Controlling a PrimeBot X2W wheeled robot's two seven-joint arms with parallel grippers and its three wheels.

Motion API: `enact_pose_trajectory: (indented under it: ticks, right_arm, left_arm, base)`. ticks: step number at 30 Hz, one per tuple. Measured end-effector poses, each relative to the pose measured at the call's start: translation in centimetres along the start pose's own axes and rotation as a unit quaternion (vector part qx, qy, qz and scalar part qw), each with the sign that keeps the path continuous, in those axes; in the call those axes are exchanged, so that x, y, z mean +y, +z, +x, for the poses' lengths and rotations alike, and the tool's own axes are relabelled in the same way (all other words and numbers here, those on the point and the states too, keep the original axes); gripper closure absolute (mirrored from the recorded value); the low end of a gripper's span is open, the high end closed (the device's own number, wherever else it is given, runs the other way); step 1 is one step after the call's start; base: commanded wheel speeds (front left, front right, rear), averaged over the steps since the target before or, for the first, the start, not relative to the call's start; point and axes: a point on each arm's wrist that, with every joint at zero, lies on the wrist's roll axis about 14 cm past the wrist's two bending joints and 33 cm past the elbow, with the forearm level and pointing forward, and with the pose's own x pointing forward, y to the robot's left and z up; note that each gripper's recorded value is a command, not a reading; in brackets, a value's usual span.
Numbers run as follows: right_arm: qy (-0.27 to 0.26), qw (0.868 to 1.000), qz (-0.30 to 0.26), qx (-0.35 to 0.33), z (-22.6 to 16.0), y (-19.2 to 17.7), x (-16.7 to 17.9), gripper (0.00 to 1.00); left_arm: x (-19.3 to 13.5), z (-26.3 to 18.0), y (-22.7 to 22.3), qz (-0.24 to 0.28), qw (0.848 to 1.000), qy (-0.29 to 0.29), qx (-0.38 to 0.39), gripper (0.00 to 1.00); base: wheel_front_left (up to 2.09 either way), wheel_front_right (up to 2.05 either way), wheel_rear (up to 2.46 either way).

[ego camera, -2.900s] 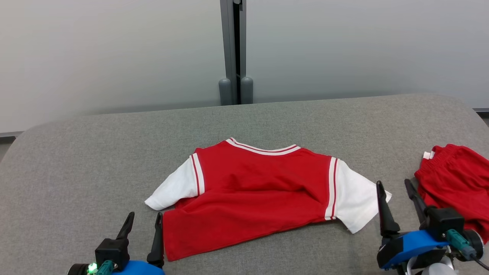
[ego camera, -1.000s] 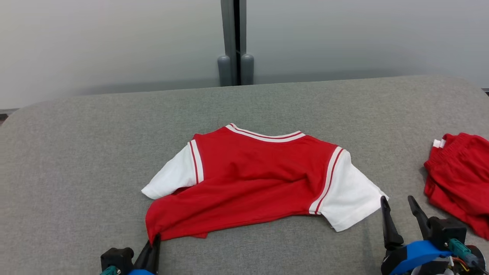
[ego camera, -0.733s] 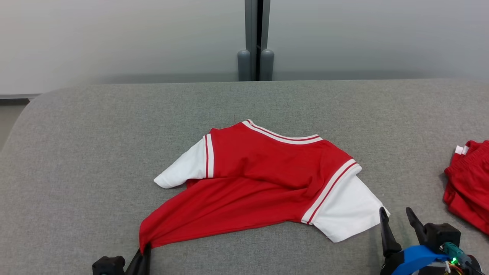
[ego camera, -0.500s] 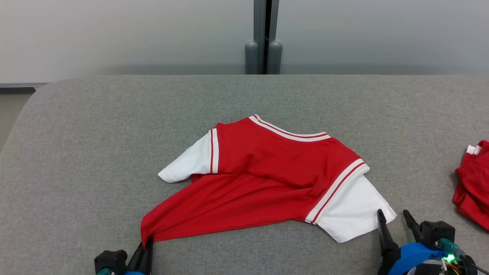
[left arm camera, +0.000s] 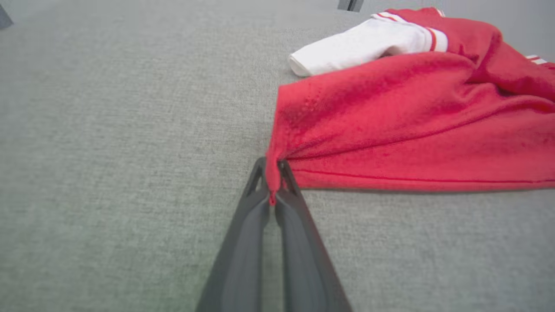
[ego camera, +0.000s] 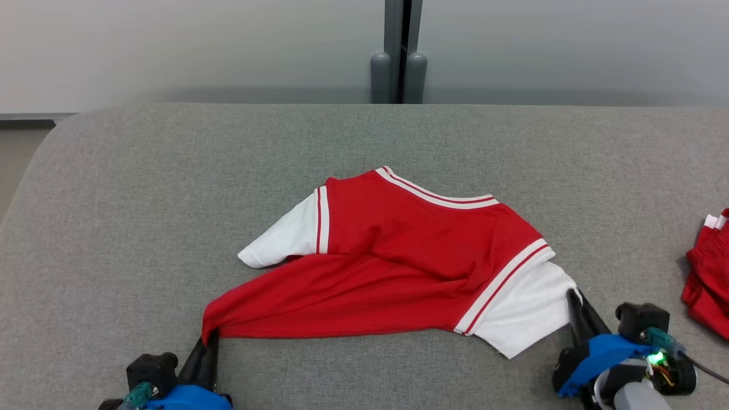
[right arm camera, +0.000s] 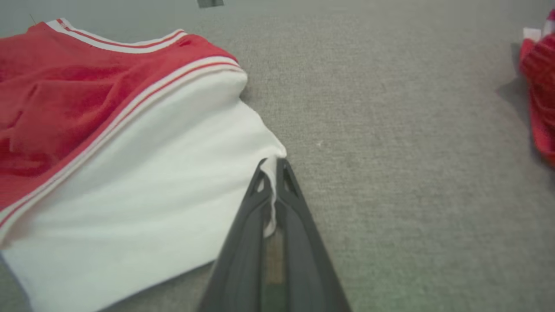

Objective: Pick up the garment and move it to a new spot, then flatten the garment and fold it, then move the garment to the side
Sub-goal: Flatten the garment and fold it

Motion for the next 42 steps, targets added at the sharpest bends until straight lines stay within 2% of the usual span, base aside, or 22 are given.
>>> enact_pose_trajectory:
  ticks: [4, 8, 11, 16, 20, 22, 24, 26, 31, 33, 34, 37, 39, 42]
  right_arm:
    - [0.006, 0.994, 0.03, -0.101, 0.6, 6.5, 0.5, 1.0]
    - [0.028, 0.973, 0.058, -0.222, 0.2, 15.0, 1.5, 1.0]
    - [0.049, 0.945, 0.076, -0.316, -1.5, 21.8, 2.4, 1.0]
    - [0.081, 0.889, 0.071, -0.445, -6.1, 31.4, 3.8, 1.0]
    - [0.107, 0.842, 0.051, -0.527, -10.7, 37.8, 5.2, 1.0]
    - [0.114, 0.823, 0.043, -0.555, -12.4, 40.3, 5.5, 1.0]
    - [0.111, 0.818, 0.033, -0.563, -12.9, 41.7, 5.4, 1.0]
    - [0.105, 0.823, 0.025, -0.558, -12.2, 42.2, 5.2, 1.0]
    - [0.076, 0.86, 0.026, -0.505, -6.2, 41.2, 3.4, 1.0]
    - [0.06, 0.867, 0.026, -0.495, -3.7, 41.3, 2.6, 1.0]
    - [0.047, 0.866, 0.01, -0.497, -2.7, 41.7, 2.2, 1.0]
    - [0.012, 0.847, -0.003, -0.532, -1.1, 44.4, 0.8, 1.0]
    - [-0.009, 0.834, -0.005, -0.552, -0.5, 46.1, -0.1, 1.0]
    - [-0.013, 0.814, -0.01, -0.581, -0.6, 48.8, 0.1, 1.0]
  left_arm:
    - [-0.8, 1.6, 5.0, 0.006, 0.997, -0.016, -0.071, 1.0]
    - [-2.3, 2.8, 13.9, 0.028, 0.981, -0.045, -0.185, 1.0]
    - [-3.3, 2.4, 21.2, 0.048, 0.957, -0.062, -0.278, 1.0]
    - [-4.5, -0.8, 32.8, 0.082, 0.902, -0.081, -0.416, 1.0]
    - [-6.2, -4.0, 39.7, 0.098, 0.861, -0.101, -0.489, 1.0]
    - [-6.8, -4.9, 41.7, 0.109, 0.85, -0.108, -0.504, 1.0]
    - [-7.2, -4.7, 42.6, 0.114, 0.849, -0.112, -0.503, 1.0]
    - [-7.1, -3.3, 42.6, 0.127, 0.858, -0.11, -0.485, 1.0]
    - [-7.5, 3.6, 39.7, 0.125, 0.901, -0.119, -0.398, 1.0]
    - [-7.1, 5.8, 39.5, 0.121, 0.906, -0.112, -0.389, 1.0]
    - [-6.7, 6.8, 40.0, 0.115, 0.907, -0.104, -0.392, 1.0]
    - [-6.0, 8.7, 42.8, 0.108, 0.891, -0.078, -0.434, 1.0]
    - [-5.9, 9.2, 44.5, 0.111, 0.875, -0.067, -0.467, 1.0]
    - [-6.3, 9.7, 47.2, 0.099, 0.858, -0.066, -0.5, 1.0]
  base:
    - [0.0, 0.0, 0.0]
    - [0.0, 0.0, 0.0]
    - [0.0, 0.0, 0.0]
    - [0.0, 0.0, 0.0]
    - [0.0, 0.0, 0.0]
    - [0.0, 0.0, 0.0]
    - [0.0, 0.0, 0.0]
    - [0.0, 0.0, 0.0]
    - [0.0, 0.0, 0.0]
    - [0.0, 0.0, 0.0]
    - [0.0, 0.0, 0.0]
    - [0.0, 0.0, 0.0]
    - [0.0, 0.0, 0.0]
    - [0.0, 0.0, 0.0]
